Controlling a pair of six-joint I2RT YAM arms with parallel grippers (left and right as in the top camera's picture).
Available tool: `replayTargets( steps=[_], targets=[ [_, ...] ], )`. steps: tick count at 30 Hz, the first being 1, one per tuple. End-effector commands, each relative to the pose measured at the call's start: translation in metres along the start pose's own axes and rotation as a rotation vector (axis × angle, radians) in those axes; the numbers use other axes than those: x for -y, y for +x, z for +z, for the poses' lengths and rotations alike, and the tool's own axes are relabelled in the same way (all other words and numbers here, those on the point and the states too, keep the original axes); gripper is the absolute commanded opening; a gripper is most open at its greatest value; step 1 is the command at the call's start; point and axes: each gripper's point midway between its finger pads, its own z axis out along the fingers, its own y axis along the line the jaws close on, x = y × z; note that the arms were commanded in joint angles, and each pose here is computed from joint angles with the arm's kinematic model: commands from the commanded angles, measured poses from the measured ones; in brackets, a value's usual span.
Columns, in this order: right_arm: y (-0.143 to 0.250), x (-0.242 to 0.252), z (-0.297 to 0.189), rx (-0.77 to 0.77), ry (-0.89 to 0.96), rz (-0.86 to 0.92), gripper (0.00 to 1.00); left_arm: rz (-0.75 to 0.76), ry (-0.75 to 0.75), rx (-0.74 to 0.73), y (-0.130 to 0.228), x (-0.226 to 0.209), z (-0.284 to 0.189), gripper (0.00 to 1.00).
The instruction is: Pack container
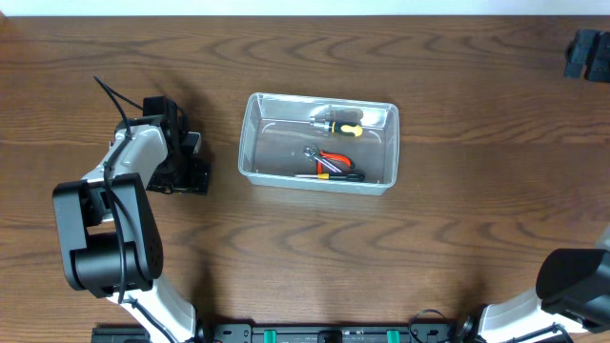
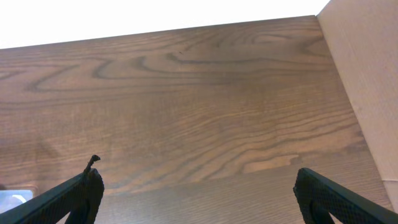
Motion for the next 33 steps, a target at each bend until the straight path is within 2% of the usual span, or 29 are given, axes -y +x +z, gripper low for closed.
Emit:
replayTargets(
  steps=[1, 8, 13, 16, 30, 33],
  targets=[
    [0.000, -0.001, -0.003, 0.004, -0.006, 0.016, 0.99, -0.009, 0.008, -0.084, 0.021, 0.003, 0.022, 0.75],
    [0.000, -0.002, -0.003, 0.003, -0.007, 0.015, 0.99, -0.009, 0.008, -0.084, 0.021, 0.003, 0.022, 0.59],
    [0.000, -0.002, -0.003, 0.002, -0.008, 0.015, 0.99, -0.009, 0.007, -0.079, 0.020, 0.002, 0.022, 0.57],
    [0.000, -0.002, -0.003, 0.002, -0.011, 0.015, 0.99, -0.015, 0.005, -0.069, 0.018, 0.002, 0.022, 0.49],
    [0.000, -0.002, -0.003, 0.002, -0.011, 0.015, 0.99, -0.054, -0.010, -0.018, 0.005, -0.001, 0.022, 0.37],
    [0.000, -0.002, -0.003, 0.003, -0.011, 0.015, 0.99, -0.061, -0.012, -0.007, 0.002, -0.002, 0.023, 0.31]
  ],
)
